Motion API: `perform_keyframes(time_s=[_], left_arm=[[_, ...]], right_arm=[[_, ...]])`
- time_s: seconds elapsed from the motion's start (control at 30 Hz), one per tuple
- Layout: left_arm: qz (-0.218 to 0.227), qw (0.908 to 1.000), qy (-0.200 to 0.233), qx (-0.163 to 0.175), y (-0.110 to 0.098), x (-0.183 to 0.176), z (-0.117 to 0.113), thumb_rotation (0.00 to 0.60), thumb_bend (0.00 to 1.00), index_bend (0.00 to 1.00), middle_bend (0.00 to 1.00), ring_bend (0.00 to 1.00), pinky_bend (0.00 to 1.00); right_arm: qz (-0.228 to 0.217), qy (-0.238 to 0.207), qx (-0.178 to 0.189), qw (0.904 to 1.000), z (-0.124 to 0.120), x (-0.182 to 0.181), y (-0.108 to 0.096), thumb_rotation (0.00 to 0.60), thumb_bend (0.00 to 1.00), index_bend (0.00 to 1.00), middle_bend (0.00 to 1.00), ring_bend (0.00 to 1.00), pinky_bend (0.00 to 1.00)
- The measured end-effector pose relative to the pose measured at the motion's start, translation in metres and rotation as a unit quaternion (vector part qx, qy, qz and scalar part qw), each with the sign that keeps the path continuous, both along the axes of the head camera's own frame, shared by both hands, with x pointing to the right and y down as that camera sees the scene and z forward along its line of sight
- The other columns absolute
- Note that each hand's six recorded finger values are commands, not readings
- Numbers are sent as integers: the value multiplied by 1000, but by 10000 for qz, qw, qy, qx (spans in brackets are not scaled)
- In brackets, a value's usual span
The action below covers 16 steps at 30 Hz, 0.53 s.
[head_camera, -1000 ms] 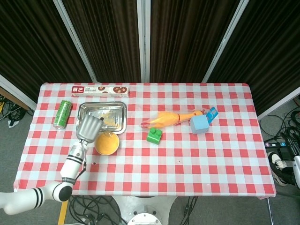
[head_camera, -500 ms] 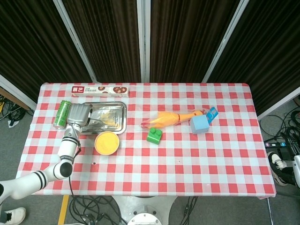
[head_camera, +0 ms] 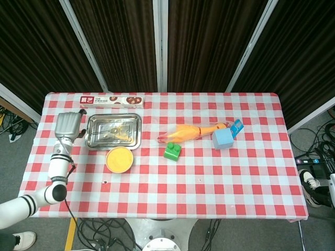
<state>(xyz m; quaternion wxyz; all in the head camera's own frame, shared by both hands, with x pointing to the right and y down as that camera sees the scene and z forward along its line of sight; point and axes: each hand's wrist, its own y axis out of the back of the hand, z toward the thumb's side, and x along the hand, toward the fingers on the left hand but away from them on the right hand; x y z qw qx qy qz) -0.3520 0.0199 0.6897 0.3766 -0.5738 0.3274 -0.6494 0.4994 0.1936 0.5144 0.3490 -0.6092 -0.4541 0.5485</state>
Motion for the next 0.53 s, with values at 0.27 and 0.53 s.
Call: perform_keyframes(time_s=[0.27,0.53], left_arm=[[98,9991,-52,420,48,-55,-40,600,198,336,366,286,320],[73,9979,42,645,130,-102,-73,600,197,336,366,286,305]], right_arm=[[-40,-33,-126,9999,7,-3,1,600,172,0,83,0,42],[-195,-119,-231,9995,18,-14,6,600,173,0,80,0,42]])
